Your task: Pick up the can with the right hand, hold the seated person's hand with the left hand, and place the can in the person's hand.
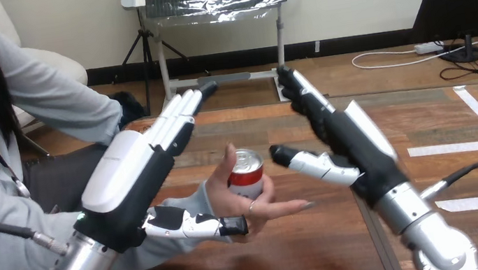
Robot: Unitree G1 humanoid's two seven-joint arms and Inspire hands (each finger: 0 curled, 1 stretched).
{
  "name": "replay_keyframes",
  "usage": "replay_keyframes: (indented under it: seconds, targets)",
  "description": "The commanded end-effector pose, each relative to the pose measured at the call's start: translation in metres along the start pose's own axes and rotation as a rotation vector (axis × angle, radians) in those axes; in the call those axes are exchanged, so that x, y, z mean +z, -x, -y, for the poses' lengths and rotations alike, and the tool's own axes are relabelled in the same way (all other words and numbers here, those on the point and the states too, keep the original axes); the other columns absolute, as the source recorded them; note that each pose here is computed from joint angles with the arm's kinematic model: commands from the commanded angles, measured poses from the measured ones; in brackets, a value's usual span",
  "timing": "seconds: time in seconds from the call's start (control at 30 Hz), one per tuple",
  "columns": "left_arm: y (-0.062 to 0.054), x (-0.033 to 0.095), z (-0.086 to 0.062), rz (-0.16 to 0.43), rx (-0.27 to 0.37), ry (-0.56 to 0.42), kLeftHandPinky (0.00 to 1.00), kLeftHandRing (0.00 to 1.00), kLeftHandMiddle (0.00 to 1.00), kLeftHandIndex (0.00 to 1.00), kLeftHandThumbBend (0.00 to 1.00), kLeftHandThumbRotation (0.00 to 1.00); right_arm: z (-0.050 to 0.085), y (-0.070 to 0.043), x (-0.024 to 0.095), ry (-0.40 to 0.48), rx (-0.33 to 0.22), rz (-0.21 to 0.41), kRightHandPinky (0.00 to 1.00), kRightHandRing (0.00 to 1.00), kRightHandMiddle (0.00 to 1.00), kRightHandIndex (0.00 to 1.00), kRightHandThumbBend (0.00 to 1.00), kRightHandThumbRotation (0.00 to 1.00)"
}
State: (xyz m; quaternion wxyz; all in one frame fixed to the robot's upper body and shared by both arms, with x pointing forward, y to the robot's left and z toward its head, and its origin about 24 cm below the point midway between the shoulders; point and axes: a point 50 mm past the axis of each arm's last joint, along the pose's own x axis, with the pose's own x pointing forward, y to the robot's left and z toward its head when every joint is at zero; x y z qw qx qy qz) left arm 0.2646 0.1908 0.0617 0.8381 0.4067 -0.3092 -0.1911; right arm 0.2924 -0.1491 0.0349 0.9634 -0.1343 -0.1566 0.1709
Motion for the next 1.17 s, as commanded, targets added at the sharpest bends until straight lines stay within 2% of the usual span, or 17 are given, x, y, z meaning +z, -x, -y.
replay_keyframes:
  seconds: [0.0, 0.3, 0.5, 0.63, 0.9, 1.13]
  targets:
    - [-0.005, 0.007, -0.015, 0.060, 0.090, -0.009, 0.86, 1.00, 1.00, 1.00, 1.00, 0.55, 0.019, -0.015, 0.029, 0.044, -0.042, 0.152, 1.00, 1.00, 1.00, 1.00, 1.00, 0.69]
    - [0.001, 0.013, -0.019, 0.103, 0.147, 0.017, 0.85, 0.99, 1.00, 1.00, 1.00, 0.56, 0.025, -0.009, 0.039, 0.042, -0.058, 0.201, 0.96, 1.00, 1.00, 1.00, 1.00, 0.71]
    - [0.003, 0.018, -0.022, 0.147, 0.185, 0.019, 0.81, 0.96, 1.00, 1.00, 1.00, 0.58, 0.028, -0.005, 0.047, 0.046, -0.079, 0.236, 0.93, 0.98, 1.00, 1.00, 1.00, 0.71]
    - [0.004, 0.022, -0.024, 0.180, 0.209, 0.015, 0.78, 0.95, 1.00, 1.00, 1.00, 0.60, 0.029, -0.002, 0.051, 0.018, -0.092, 0.260, 0.92, 0.98, 1.00, 1.00, 1.00, 0.70]
    - [0.007, 0.028, -0.025, 0.209, 0.233, 0.016, 0.74, 0.95, 1.00, 1.00, 1.00, 0.63, 0.030, 0.004, 0.057, 0.006, -0.104, 0.282, 0.88, 0.96, 0.99, 1.00, 1.00, 0.70]
    - [0.009, 0.034, -0.023, 0.231, 0.252, 0.057, 0.74, 0.95, 1.00, 1.00, 1.00, 0.64, 0.030, 0.010, 0.061, -0.006, -0.103, 0.294, 0.86, 0.96, 0.99, 0.99, 1.00, 0.70]
